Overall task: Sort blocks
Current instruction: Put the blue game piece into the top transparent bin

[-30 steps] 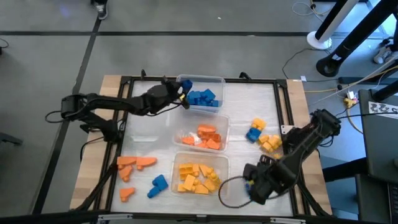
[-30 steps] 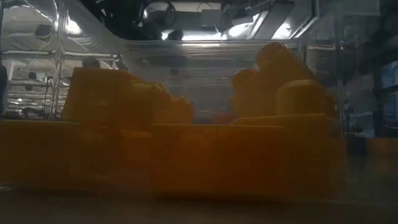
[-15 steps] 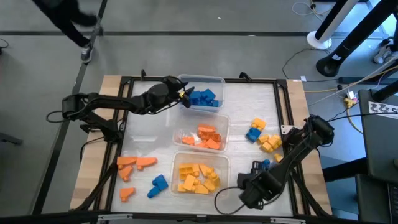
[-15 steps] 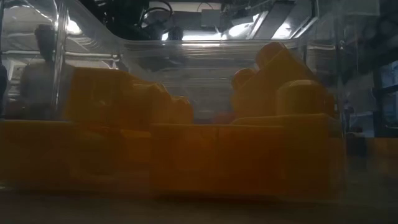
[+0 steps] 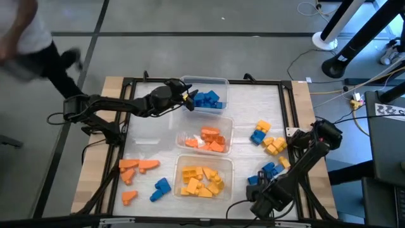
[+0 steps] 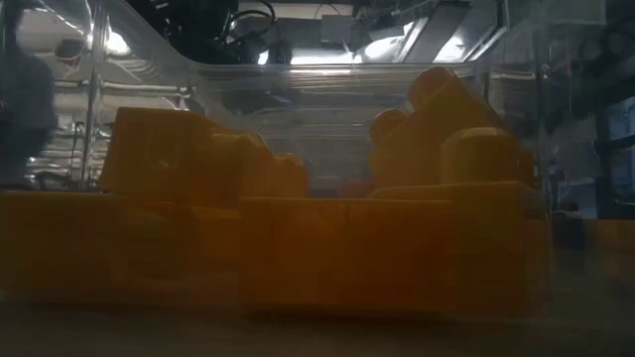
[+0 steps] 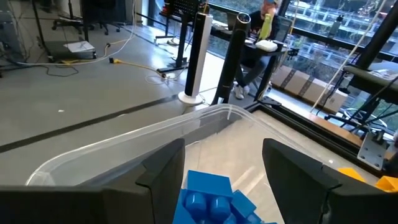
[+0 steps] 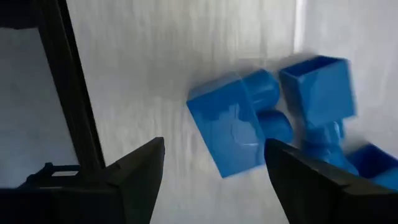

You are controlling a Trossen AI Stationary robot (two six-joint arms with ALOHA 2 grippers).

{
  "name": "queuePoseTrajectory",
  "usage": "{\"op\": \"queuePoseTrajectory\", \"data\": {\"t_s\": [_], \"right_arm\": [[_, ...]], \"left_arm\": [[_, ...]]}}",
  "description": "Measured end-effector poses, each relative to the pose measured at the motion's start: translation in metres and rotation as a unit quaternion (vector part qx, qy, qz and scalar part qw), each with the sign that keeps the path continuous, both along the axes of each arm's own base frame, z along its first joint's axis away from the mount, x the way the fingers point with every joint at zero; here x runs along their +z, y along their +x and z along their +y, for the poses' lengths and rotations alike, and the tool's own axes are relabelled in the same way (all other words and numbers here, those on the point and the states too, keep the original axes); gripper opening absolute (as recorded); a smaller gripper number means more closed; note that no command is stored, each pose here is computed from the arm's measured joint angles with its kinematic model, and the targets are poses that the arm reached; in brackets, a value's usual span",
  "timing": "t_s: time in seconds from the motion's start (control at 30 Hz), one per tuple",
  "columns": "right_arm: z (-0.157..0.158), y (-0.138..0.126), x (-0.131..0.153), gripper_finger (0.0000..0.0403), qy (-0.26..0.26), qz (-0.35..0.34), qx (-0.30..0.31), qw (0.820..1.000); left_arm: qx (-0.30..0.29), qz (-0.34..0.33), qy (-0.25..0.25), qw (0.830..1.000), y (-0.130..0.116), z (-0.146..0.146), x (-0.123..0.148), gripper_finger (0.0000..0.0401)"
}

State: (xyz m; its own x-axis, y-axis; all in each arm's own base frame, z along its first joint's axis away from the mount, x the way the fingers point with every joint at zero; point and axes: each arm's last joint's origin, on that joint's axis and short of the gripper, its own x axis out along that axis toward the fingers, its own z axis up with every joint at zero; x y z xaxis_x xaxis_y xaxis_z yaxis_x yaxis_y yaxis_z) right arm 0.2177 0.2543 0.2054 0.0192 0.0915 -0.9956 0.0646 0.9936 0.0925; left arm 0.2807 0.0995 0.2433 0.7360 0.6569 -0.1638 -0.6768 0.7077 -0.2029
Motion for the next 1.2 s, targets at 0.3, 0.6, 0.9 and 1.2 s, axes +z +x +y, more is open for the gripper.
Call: {"op": "queuePoseTrajectory", "data": {"t_s": [0.3,0.6,0.9,1.2], "right_arm": [[-0.010,-0.007,-0.029,0.0275,-0.017,0.008,0.019,1.000],[-0.008,-0.004,-0.032,0.0275,-0.005,-0.023,0.057,0.998],[-0.008,-0.004,-0.032,0.0275,-0.016,-0.035,0.056,0.998],[-0.009,-0.002,-0.034,0.0273,-0.038,-0.060,0.053,0.996]], "left_arm": [[0.000,0.000,0.000,1.000,0.000,0.000,0.000,0.0205],[0.000,0.000,0.000,1.000,0.000,0.000,0.000,0.0205],[0.000,0.000,0.000,1.000,0.000,0.000,0.000,0.0205],[0.000,0.000,0.000,1.000,0.000,0.000,0.000,0.0205]]}}
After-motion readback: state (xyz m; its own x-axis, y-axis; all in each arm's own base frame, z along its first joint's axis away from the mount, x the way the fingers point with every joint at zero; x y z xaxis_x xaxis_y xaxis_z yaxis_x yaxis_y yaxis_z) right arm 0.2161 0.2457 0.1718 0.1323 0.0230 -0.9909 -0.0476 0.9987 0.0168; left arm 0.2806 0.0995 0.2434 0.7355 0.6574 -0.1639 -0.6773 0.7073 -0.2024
